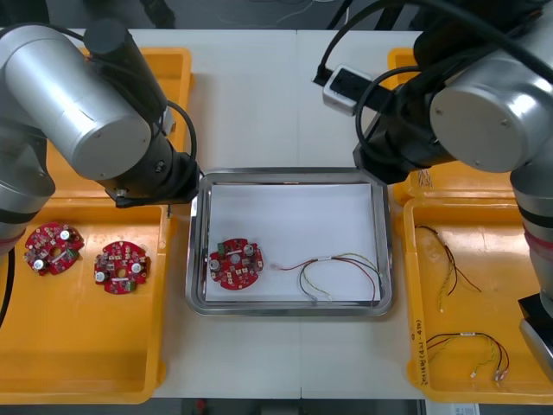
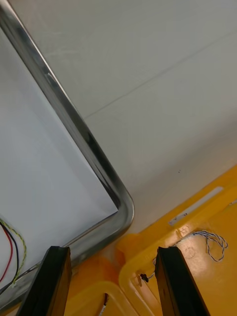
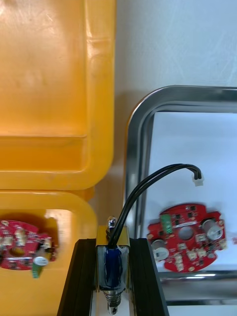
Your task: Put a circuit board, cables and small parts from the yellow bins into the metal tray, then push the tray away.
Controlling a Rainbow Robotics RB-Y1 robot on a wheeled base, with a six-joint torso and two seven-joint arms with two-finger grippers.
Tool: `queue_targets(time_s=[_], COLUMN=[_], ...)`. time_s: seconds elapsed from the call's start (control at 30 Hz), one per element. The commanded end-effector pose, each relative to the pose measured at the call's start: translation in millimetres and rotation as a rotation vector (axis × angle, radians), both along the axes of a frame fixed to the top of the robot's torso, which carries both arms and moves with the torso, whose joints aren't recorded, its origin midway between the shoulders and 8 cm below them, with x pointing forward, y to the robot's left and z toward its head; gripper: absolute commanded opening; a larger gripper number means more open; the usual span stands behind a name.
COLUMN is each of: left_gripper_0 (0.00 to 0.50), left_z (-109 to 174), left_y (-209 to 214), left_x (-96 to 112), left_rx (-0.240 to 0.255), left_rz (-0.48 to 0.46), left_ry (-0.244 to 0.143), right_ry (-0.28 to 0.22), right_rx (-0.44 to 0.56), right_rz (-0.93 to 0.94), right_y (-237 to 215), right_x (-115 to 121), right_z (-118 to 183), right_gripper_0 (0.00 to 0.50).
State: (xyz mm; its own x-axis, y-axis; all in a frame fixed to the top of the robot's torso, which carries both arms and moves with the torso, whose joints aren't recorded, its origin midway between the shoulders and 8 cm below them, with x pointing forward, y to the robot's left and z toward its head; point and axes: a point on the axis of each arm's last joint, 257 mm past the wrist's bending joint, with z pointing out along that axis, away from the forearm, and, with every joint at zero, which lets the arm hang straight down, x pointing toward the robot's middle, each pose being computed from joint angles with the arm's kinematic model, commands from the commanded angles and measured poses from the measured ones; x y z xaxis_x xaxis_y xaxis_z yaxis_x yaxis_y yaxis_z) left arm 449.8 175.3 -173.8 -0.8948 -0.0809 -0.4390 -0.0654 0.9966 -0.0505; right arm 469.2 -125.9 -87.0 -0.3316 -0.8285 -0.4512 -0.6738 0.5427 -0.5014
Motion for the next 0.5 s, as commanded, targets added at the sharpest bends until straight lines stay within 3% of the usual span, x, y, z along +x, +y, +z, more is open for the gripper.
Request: queue_targets(time_s=[0.03, 0.23, 0.5], left_gripper_0=[0.000, 0.000, 0.000], left_z=[16.3, 6.8, -9.4], left_y=[-41.7, -60.6, -74.5], left_x=[6.8, 8.7, 24.3], left_rx=[-0.053, -0.078, -0.085], left_rz=[-0.010, -0.005, 0.023], left_ry=[-0.078, -0.095, -0.078], right_ry=[-0.076, -0.063, -0.052], right_rx=[0.074, 0.139, 0.259], right_rz=[-0.091, -0.199, -0.344], right_y=[-27.7, -65.5, -114.8], right_x=[18.6, 37.9, 59.4], right_z=[47.7, 62.8, 85.1], right_gripper_0=[0.500, 0.500, 0.500])
